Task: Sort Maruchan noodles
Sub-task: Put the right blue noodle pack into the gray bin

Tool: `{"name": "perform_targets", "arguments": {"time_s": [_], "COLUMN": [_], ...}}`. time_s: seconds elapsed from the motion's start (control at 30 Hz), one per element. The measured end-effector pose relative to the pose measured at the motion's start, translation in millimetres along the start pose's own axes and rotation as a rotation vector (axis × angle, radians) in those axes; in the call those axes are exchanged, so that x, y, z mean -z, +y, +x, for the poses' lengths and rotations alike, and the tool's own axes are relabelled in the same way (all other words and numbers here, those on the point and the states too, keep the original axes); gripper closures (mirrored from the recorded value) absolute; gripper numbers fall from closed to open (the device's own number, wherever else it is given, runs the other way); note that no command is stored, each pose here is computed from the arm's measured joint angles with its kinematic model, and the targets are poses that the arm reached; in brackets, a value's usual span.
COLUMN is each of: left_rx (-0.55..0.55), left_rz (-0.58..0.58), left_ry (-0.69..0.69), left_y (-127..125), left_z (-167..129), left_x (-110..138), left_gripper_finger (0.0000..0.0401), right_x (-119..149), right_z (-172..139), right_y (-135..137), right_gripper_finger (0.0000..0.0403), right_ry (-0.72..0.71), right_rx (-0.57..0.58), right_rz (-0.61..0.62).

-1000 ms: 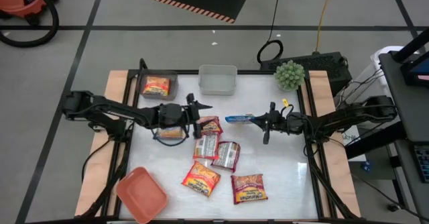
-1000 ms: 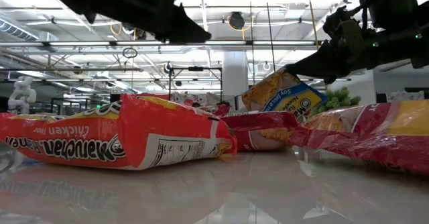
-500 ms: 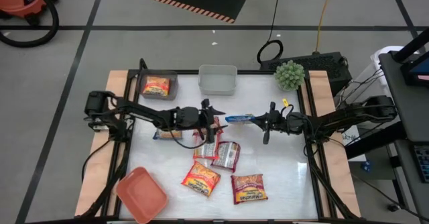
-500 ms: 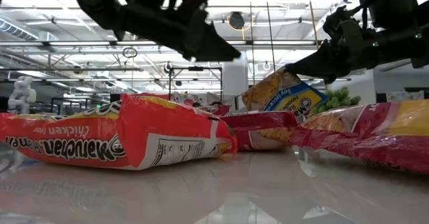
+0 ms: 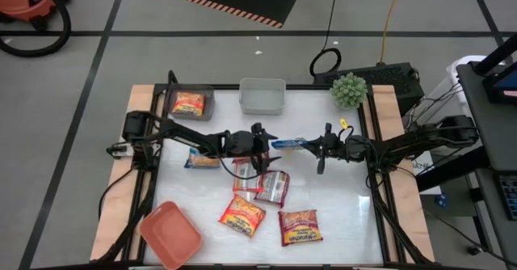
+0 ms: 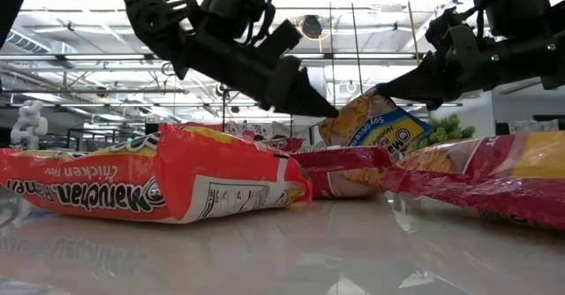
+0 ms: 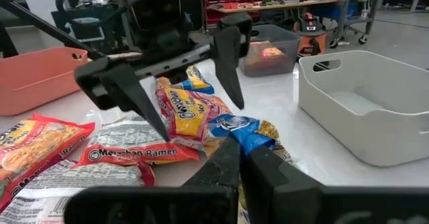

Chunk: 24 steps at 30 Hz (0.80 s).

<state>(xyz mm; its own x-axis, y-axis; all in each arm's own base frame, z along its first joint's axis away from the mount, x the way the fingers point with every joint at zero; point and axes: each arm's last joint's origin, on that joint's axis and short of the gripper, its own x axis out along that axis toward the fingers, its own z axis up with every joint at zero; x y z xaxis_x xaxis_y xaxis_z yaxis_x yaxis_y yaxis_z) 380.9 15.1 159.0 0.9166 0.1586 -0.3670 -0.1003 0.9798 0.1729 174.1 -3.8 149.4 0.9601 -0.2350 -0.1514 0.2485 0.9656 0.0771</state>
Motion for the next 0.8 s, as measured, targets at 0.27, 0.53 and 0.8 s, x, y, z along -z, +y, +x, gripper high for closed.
{"name": "perform_targets", "arguments": {"time_s": [0.27, 0.53, 0.8], "left_rx": [-0.024, 0.020, 0.016], "left_rz": [-0.034, -0.035, -0.044], "left_ry": [-0.020, -0.050, -0.059], "left_y": [6, 4, 8], "left_z": [11, 20, 23], "left_x": [12, 22, 24], "left_gripper_finger": [0.0039, 0.0039, 0.0085], "right_x": [2, 1, 1], "right_z": [1, 1, 1], "right_y": [0, 1, 1], "right_gripper_finger": [0.0403, 0.0403, 0.0403], "right_ry": [0.013, 0.007, 0.007], "right_rx": [-0.005, -0.029, -0.029], "right_rz": [-0.003, -0.001, -0.001]}}
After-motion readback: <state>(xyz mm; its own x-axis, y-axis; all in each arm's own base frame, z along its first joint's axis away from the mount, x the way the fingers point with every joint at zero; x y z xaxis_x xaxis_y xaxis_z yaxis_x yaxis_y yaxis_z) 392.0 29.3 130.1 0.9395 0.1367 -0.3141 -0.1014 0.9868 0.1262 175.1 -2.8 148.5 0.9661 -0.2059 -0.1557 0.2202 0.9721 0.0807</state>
